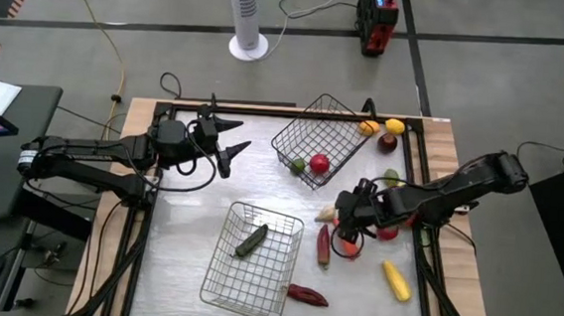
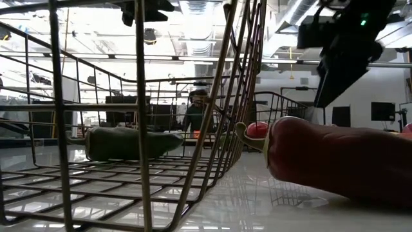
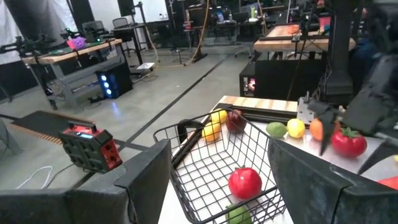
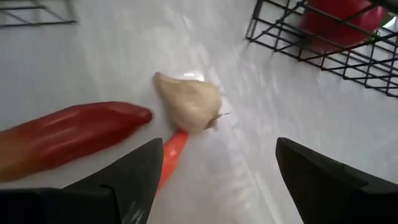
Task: Sort produce into baskets
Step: Put the white garlic into the gold wire basket
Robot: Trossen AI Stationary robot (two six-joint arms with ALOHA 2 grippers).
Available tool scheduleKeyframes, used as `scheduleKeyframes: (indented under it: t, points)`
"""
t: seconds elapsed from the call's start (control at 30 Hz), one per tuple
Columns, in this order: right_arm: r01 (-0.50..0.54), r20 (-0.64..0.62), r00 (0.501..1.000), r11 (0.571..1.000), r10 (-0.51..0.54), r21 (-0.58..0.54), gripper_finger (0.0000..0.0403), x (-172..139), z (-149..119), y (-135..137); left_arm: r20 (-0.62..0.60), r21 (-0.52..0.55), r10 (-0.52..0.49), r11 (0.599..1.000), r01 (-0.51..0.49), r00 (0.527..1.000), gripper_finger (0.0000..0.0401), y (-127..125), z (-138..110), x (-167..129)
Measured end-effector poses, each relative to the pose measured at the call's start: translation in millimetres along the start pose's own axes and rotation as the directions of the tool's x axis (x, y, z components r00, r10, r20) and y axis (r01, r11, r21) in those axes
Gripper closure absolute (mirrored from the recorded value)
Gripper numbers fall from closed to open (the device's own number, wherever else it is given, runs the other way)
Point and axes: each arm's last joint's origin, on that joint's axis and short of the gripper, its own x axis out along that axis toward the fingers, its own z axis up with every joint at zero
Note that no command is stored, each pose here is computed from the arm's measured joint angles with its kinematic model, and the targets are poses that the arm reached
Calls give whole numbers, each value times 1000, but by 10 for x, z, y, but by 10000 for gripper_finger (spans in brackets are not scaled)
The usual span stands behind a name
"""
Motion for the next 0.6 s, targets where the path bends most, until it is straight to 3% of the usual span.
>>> scheduleKeyframes:
  t: [0.27, 0.6]
  points:
    - [-119, 22, 992, 991, 120, -53, 18, 202, 177, -91, -9, 4, -2, 1000, 2, 1000, 145, -1, -9, 0]
    - [-107, -38, 994, 980, 102, -166, 24, 616, 231, -35, -16, 10, -7, 1000, 7, 1000, 145, -2, -14, -1]
